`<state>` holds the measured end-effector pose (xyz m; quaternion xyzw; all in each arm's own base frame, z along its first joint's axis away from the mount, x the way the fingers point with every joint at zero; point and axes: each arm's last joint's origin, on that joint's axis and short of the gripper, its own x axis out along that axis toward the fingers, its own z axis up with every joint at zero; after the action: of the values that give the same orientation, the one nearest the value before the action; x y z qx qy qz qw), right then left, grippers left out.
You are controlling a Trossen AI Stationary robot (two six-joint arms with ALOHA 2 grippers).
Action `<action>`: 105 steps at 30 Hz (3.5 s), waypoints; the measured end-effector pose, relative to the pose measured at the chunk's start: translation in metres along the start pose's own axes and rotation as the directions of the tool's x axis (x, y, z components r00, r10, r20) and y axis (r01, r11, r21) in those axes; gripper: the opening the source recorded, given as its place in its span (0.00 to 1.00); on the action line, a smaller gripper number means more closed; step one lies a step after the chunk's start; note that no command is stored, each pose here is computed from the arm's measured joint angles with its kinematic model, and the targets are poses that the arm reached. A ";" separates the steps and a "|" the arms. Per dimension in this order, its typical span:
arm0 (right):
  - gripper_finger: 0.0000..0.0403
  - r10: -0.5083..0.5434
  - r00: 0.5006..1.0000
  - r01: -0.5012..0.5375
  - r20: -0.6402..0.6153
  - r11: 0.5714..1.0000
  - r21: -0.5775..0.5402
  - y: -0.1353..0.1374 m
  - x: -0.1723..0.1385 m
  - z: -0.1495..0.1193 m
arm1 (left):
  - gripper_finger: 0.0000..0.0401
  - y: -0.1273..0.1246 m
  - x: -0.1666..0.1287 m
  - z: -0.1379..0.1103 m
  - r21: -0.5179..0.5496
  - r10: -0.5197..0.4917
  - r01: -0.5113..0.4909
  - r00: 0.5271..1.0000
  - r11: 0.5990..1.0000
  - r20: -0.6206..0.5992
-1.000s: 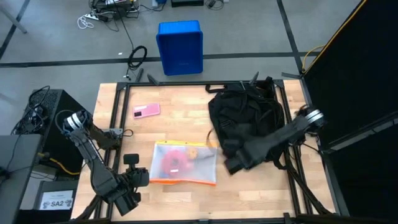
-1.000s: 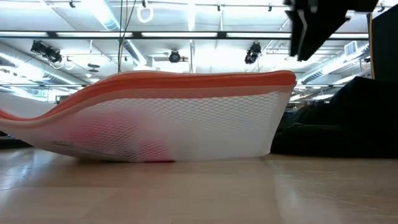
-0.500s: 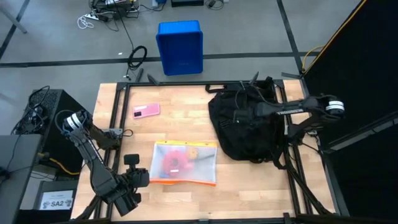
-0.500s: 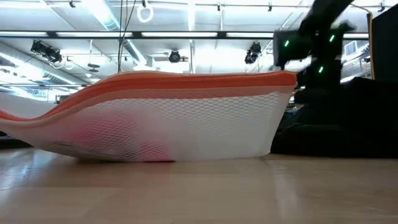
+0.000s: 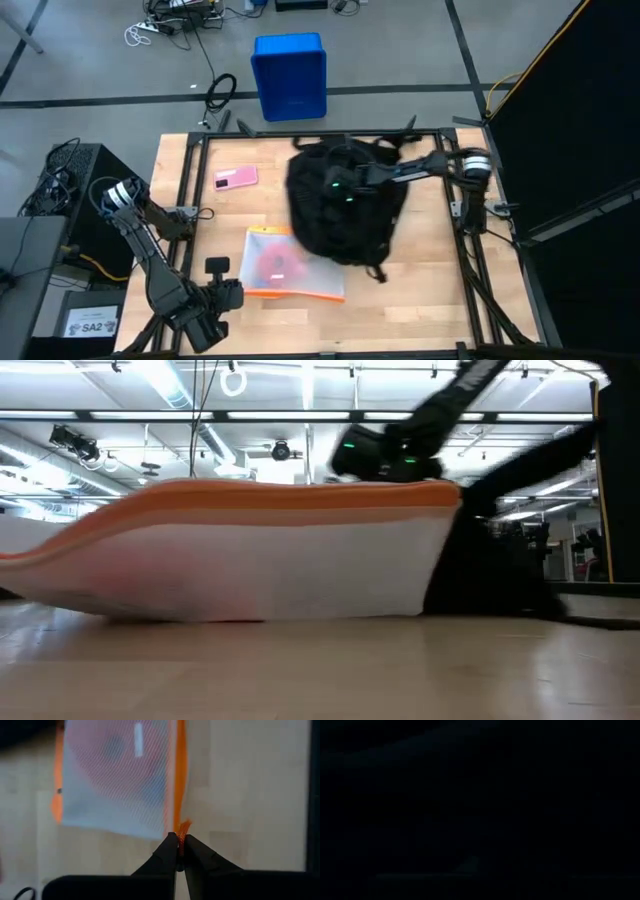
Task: Unpack backpack
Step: Move the back pack to the middle of the table, then put the zip bag into the backpack
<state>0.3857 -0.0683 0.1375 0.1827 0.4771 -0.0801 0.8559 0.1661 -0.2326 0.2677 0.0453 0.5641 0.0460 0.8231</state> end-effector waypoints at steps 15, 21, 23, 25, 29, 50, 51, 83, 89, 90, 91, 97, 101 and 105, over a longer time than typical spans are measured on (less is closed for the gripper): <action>0.03 -0.163 0.983 0.116 -0.089 0.913 -0.391 0.093 -0.029 0.071 | 0.00 -0.031 -0.010 -0.004 -0.013 -0.266 0.267 0.962 0.964 0.060; 0.10 -0.051 0.999 0.037 -0.019 0.900 -0.433 0.130 -0.082 0.068 | 0.00 -0.045 -0.018 -0.005 0.020 -0.373 0.374 0.919 0.927 0.129; 0.15 0.044 0.999 -0.042 -0.007 0.880 -0.472 0.151 -0.086 0.063 | 0.00 -0.048 -0.020 -0.004 0.039 -0.389 0.388 0.909 0.921 0.150; 0.20 0.143 0.990 -0.116 0.009 0.842 -0.526 0.177 -0.084 0.054 | 0.00 -0.048 -0.020 -0.004 0.054 -0.382 0.379 0.908 0.924 0.171; 0.37 0.264 0.964 -0.187 0.020 0.732 -0.655 0.226 -0.051 0.021 | 0.00 -0.048 -0.020 -0.004 0.061 -0.367 0.362 0.910 0.930 0.191; 0.83 0.179 0.982 -0.110 0.054 0.786 -0.608 0.246 0.064 -0.028 | 0.00 -0.054 -0.027 0.009 0.209 -0.348 0.284 0.844 0.936 0.408; 0.80 0.175 0.983 -0.104 0.056 0.782 -0.614 0.248 0.064 -0.029 | 0.00 -0.054 -0.027 0.009 0.209 -0.347 0.284 0.844 0.936 0.409; 0.00 0.095 0.937 0.228 0.337 0.566 -0.793 0.341 -0.053 0.011 | 0.00 -0.053 -0.026 0.009 0.234 -0.338 0.262 0.849 0.937 0.406; 0.00 0.075 0.914 0.280 0.399 0.594 -0.754 0.329 -0.110 0.029 | 0.00 -0.052 -0.026 0.008 0.231 -0.319 0.241 0.854 0.943 0.411; 0.00 0.053 0.929 0.261 0.367 0.610 -0.749 0.323 -0.115 0.029 | 0.00 -0.052 -0.026 0.008 0.230 -0.315 0.237 0.855 0.944 0.412; 0.00 0.063 0.941 0.219 0.331 0.634 -0.742 0.319 -0.118 0.030 | 0.00 -0.052 -0.025 0.008 0.230 -0.310 0.232 0.857 0.945 0.411; 0.03 0.209 0.978 -0.136 0.002 0.642 -0.754 0.314 -0.079 0.008 | 0.00 -0.048 -0.021 0.006 0.220 -0.236 0.151 0.868 0.964 0.438; 0.12 0.139 0.987 -0.150 -0.083 0.597 -0.788 0.311 -0.045 -0.024 | 0.00 -0.049 -0.002 0.007 0.207 -0.208 0.131 0.888 0.969 0.409; 0.29 0.138 0.985 -0.164 -0.101 0.584 -0.795 0.304 -0.013 -0.046 | 0.00 -0.059 0.029 0.006 0.212 -0.222 0.157 0.917 0.965 0.331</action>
<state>0.4369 0.2285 0.1985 -0.1794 0.4572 0.2176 0.8435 0.1837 -0.2880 0.2352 0.0726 0.4112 -0.0944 0.9037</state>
